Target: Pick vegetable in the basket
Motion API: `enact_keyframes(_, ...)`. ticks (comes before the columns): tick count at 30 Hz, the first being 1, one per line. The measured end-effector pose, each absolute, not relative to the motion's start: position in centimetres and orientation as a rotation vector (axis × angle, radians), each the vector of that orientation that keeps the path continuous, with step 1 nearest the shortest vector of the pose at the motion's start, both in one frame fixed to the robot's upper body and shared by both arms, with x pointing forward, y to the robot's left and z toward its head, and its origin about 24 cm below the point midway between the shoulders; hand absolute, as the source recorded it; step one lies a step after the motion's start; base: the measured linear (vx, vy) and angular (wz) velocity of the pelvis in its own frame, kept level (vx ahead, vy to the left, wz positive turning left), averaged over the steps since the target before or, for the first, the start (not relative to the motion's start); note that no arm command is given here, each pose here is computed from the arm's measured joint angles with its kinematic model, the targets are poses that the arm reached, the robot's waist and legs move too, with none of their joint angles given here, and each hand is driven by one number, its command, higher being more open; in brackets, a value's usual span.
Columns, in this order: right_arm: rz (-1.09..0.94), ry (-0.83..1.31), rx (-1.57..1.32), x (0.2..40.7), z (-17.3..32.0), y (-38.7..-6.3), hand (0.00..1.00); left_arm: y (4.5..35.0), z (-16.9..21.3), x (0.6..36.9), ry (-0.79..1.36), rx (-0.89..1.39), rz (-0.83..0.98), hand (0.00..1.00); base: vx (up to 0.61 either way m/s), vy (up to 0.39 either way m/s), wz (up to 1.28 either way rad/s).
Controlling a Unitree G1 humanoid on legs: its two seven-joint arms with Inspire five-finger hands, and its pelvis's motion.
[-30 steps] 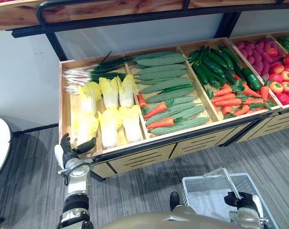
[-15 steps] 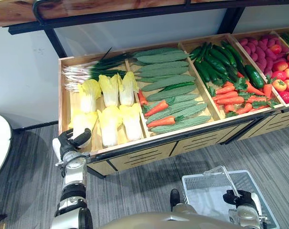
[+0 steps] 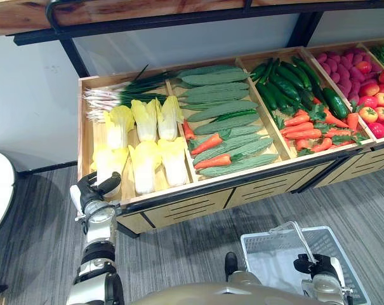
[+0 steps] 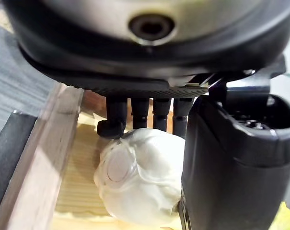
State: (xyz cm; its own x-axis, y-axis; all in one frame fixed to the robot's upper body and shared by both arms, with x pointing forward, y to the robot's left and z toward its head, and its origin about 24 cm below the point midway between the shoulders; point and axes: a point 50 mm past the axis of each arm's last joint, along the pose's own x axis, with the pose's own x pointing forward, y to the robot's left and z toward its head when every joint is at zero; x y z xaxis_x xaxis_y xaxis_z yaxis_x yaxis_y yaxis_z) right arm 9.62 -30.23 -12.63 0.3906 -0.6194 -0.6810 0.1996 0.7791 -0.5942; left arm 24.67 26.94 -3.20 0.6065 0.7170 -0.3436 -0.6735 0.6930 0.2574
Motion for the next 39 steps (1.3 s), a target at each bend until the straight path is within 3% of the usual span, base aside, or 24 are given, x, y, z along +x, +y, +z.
enact_keyframes(15,-0.544,1.047,-0.423,9.8,-13.0,-29.2,0.00,26.5,4.4,24.3,0.058,-0.103,1.142,0.00,0.00,-0.002,0.01)
enact_keyframes(21,-0.548,1.049,-0.427,9.6,-13.1,-29.2,0.00,26.3,6.5,24.3,-0.057,-0.107,1.159,0.00,-0.05,-0.025,0.00)
enact_keyframes(28,-0.555,1.052,-0.439,9.3,-13.1,-29.2,0.00,24.5,7.7,25.3,-0.111,-0.036,1.058,0.00,-0.06,-0.028,-0.01)
enact_keyframes(34,-0.536,1.038,-0.484,9.7,-12.7,-30.0,0.00,22.0,9.5,26.5,-0.209,0.024,0.852,0.00,-0.01,-0.006,-0.10)
enact_keyframes(39,-0.510,0.941,-0.604,11.7,-10.4,-32.4,0.00,20.9,10.0,27.0,-0.266,0.115,0.653,0.00,-0.02,-0.010,-0.34)
